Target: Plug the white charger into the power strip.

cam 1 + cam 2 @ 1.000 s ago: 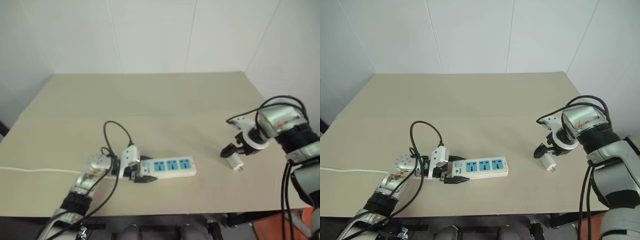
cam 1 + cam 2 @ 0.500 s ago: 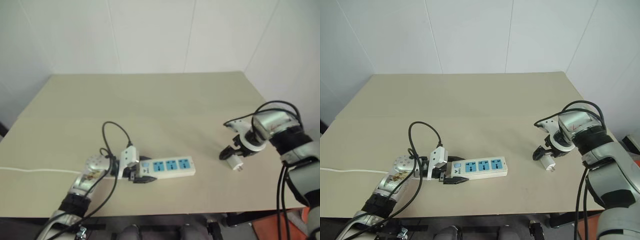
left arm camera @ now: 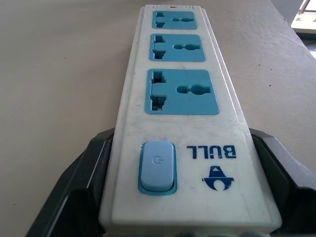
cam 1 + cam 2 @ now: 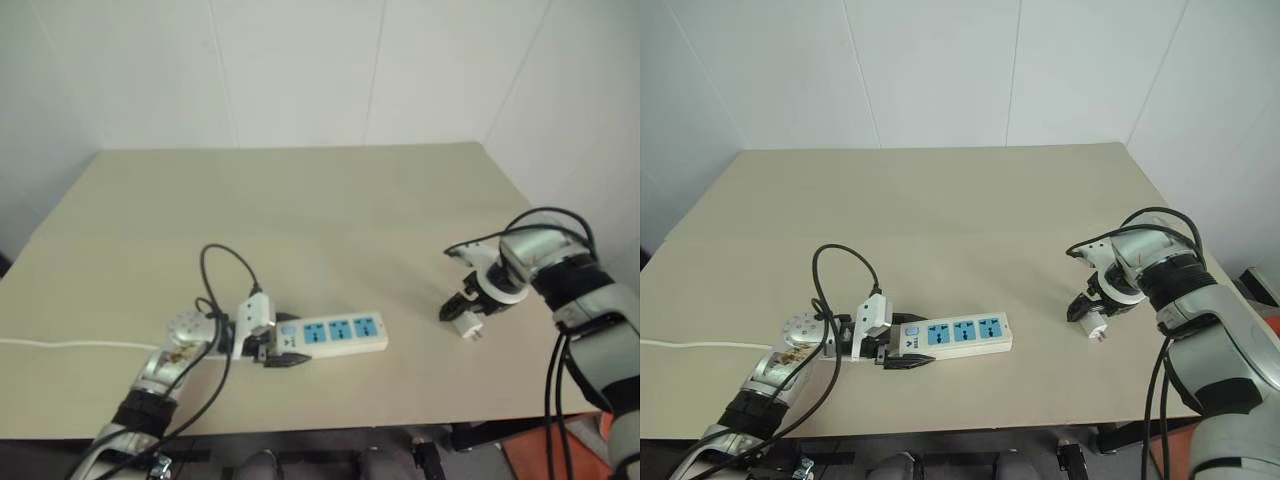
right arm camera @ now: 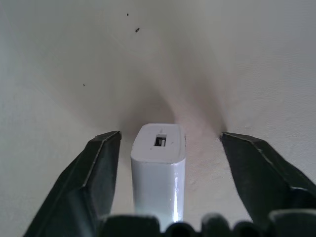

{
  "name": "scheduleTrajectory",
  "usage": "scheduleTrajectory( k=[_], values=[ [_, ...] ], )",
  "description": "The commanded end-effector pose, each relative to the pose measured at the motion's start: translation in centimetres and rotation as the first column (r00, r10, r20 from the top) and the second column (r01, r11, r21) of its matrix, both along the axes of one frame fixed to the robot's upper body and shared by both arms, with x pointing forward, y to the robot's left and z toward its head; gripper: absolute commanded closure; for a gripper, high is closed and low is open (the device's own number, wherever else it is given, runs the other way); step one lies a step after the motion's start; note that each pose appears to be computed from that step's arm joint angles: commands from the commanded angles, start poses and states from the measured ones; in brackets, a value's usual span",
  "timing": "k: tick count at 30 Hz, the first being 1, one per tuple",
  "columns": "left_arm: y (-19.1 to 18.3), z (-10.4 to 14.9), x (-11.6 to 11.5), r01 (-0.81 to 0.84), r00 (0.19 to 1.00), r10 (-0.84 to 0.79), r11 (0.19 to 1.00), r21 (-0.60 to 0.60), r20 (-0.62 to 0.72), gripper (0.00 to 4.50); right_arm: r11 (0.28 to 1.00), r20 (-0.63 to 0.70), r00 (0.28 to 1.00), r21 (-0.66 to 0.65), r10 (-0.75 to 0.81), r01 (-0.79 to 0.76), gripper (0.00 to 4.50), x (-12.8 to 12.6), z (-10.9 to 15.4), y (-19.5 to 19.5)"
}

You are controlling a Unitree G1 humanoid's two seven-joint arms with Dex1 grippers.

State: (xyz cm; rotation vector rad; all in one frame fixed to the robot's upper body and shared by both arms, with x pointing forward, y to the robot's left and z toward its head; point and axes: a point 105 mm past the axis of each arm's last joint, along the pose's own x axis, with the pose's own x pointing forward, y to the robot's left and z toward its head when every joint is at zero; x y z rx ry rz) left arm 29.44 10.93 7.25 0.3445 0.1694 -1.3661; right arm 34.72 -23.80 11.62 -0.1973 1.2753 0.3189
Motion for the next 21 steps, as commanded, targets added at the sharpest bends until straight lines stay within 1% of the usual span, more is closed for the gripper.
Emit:
scheduleTrajectory(
  k=[1, 4, 5, 9, 11, 12, 14, 15, 17, 19, 21],
  values=[
    [0.7, -0.1, 0.0, -0.018, 1.0, 0.018, 1.0, 0.025, -0.003, 1.18, 1.0, 0.005, 1.0, 0.003, 0.02, -0.02, 2.0, 0.0, 0.1, 0.2],
    [0.9, 0.0, 0.1, -0.021, 1.0, 0.021, 0.999, 0.027, -0.001, 1.18, 1.0, 0.003, 1.0, 0.007, 0.029, -0.029, 3.09, 0.0, 0.1, 0.4],
    [0.9, 0.0, 0.2, -0.022, 1.0, 0.022, 0.999, 0.027, 0.0, 1.18, 0.999, 0.003, 0.999, 0.011, 0.036, -0.036, 3.38, -0.1, 0.1, 0.5],
    [1.0, 0.0, 0.2, -0.024, 1.0, 0.024, 0.999, 0.031, 0.0, 1.18, 0.999, 0.017, 0.999, 0.019, 0.047, -0.047, 3.39, -0.1, 0.3, 0.8],
    [1.1, -0.1, 0.2, -0.025, 1.0, 0.025, 0.999, 0.033, -0.001, 1.18, 0.998, 0.059, 0.997, 0.026, 0.049, -0.051, 3.39, 0.2, 0.9, 0.9],
    [1.2, -0.1, 0.3, -0.025, 1.0, 0.025, 0.999, 0.034, -0.002, 1.18, 0.997, 0.098, 0.994, 0.042, 0.053, -0.057, 3.39, 0.6, 1.5, 1.0],
    [1.2, -0.2, 0.3, -0.024, 1.0, 0.024, 0.999, 0.037, -0.006, 1.18, 0.991, 0.247, 0.966, 0.092, 0.072, -0.097, 3.39, 2.0, 3.6, 1.7],
    [1.2, -0.2, 0.4, -0.023, 1.0, 0.023, 0.999, 0.038, -0.007, 1.18, 0.984, 0.329, 0.94, 0.117, 0.087, -0.132, 3.39, 2.6, 4.7, 2.2],
    [1.3, -0.2, 0.6, -0.022, 1.0, 0.022, 0.999, 0.043, -0.009, 1.18, 0.97, 0.44, 0.894, 0.168, 0.087, -0.177, 3.39, 3.3, 6.6, 3.0],
    [1.4, -0.2, 1.0, -0.02, 1.0, 0.021, 0.999, 0.047, -0.01, 1.18, 0.955, 0.515, 0.854, 0.211, 0.073, -0.209, 3.39, 3.7, 8.0, 3.7],
    [1.5, 0.0, 1.4, -0.018, 1.0, 0.019, 0.999, 0.049, -0.007, 1.18, 0.931, 0.624, 0.78, 0.249, 0.058, -0.268, 3.39, 4.1, 9.4, 4.7]
  ],
)
